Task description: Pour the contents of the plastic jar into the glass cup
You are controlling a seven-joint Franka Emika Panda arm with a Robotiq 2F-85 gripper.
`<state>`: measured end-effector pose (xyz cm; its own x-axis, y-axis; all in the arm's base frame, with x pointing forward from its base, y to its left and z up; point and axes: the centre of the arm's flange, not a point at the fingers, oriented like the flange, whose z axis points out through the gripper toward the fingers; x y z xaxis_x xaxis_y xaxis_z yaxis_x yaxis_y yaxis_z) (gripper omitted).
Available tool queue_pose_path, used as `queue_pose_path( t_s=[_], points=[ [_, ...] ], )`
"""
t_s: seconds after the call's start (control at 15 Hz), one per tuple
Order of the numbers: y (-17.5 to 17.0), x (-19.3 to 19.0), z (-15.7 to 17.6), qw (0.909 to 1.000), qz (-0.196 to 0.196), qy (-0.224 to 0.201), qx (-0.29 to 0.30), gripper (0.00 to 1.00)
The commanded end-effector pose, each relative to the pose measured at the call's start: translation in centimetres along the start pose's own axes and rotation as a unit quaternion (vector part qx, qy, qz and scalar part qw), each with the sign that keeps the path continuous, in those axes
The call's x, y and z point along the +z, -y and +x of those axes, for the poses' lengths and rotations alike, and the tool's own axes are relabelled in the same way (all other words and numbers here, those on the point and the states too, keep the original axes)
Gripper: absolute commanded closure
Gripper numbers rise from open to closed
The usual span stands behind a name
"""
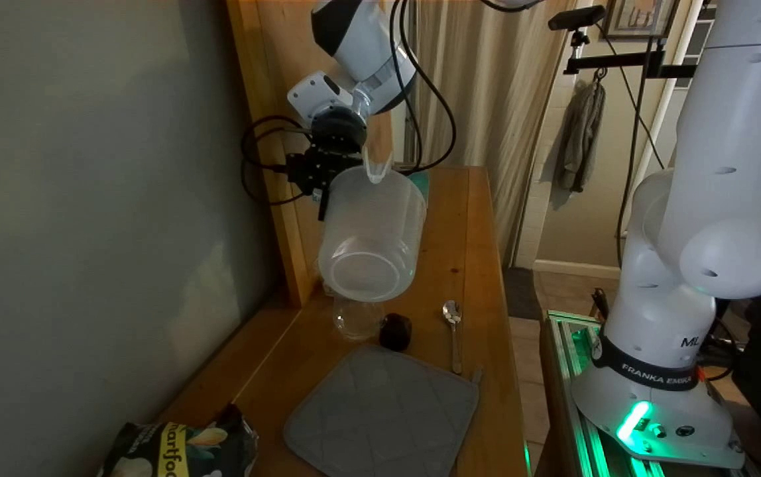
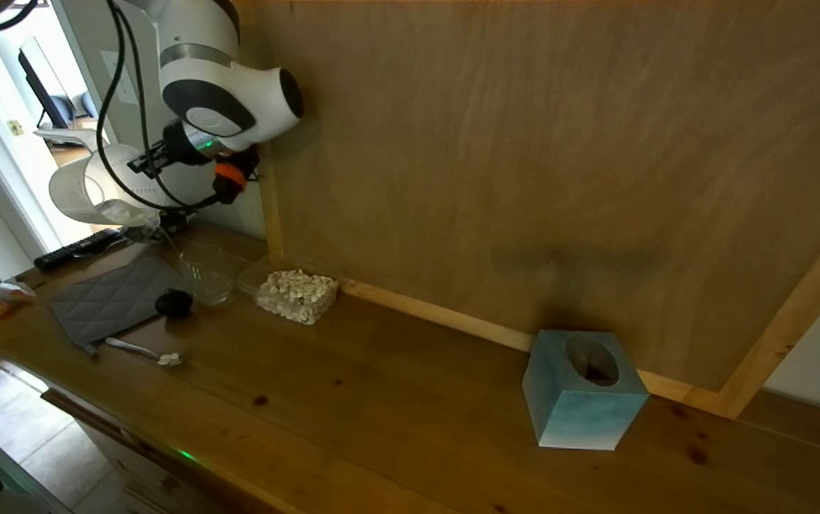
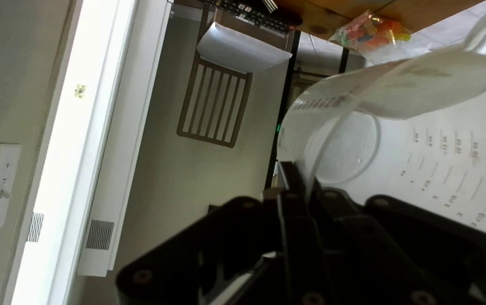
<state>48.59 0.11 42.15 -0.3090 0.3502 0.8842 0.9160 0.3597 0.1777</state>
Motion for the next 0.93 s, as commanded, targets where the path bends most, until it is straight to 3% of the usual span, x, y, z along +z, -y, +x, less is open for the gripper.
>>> queue_pose_path(
  t_s=[0.0,0.87],
  points=[
    [-0.92,-1.50,-0.94,0.9991,-0.022,0.025,0.025,0.99],
    [-1.05,-0.82,-0.45,0.9955,-0.014,0.082,0.046,0.99]
  ],
)
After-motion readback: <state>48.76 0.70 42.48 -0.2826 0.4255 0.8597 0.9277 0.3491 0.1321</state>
